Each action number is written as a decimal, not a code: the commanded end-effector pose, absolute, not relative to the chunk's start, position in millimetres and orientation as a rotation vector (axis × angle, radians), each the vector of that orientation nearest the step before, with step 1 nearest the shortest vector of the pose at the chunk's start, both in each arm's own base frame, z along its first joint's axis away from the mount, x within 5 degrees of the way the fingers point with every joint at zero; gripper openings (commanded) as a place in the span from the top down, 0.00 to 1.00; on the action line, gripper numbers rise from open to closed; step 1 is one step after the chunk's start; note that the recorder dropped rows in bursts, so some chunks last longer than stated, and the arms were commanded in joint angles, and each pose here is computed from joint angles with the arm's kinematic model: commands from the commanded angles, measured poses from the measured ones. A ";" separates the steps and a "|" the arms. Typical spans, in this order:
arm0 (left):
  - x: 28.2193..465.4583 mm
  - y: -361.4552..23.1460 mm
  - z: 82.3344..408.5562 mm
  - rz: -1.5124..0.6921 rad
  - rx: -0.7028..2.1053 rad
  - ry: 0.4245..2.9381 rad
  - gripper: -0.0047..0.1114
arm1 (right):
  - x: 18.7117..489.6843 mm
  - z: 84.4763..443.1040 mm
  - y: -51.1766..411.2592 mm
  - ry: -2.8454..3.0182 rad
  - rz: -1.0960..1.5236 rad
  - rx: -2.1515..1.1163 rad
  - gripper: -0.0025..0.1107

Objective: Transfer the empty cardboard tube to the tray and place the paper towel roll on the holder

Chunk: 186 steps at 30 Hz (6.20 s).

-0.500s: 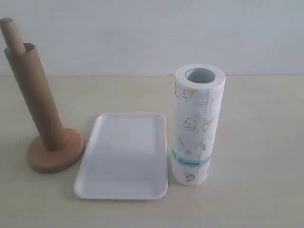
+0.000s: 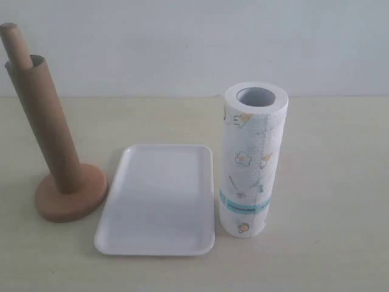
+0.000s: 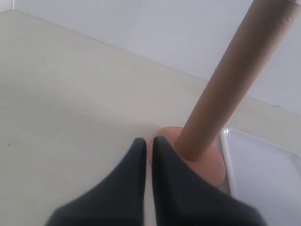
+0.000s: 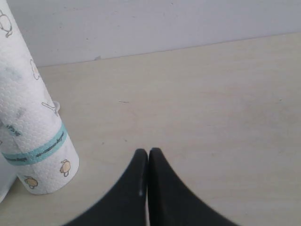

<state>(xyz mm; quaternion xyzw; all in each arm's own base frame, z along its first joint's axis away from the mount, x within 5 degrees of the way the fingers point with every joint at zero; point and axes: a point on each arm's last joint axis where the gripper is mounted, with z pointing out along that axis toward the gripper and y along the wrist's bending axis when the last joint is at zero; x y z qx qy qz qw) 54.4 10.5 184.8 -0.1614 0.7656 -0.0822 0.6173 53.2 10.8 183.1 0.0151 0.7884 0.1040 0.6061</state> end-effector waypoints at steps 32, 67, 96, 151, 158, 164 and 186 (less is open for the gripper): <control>104.9 -13.4 292.7 -0.435 -0.230 1.561 0.92 | 53.1 184.2 10.5 1.810 0.235 0.034 0.98; 210.6 -40.1 218.8 -0.244 0.229 1.760 0.02 | 53.1 184.2 10.5 1.810 0.233 0.032 0.98; 275.9 -43.2 175.9 -0.132 0.297 1.844 0.73 | 53.1 184.2 10.5 1.810 0.232 0.030 0.98; 169.1 -75.1 494.2 -0.721 0.489 1.376 0.92 | 53.2 184.6 10.4 1.805 0.231 0.031 0.98; 197.6 -87.6 474.6 -0.886 0.542 1.506 0.92 | 53.2 184.6 10.4 1.805 0.231 0.031 0.98; 225.3 -98.3 447.6 -1.006 0.617 1.621 0.92 | 53.2 184.6 10.4 1.805 0.231 0.031 0.98; 238.2 -102.2 431.9 -1.045 0.653 1.669 0.92 | 53.3 184.8 10.4 1.804 0.231 0.031 0.98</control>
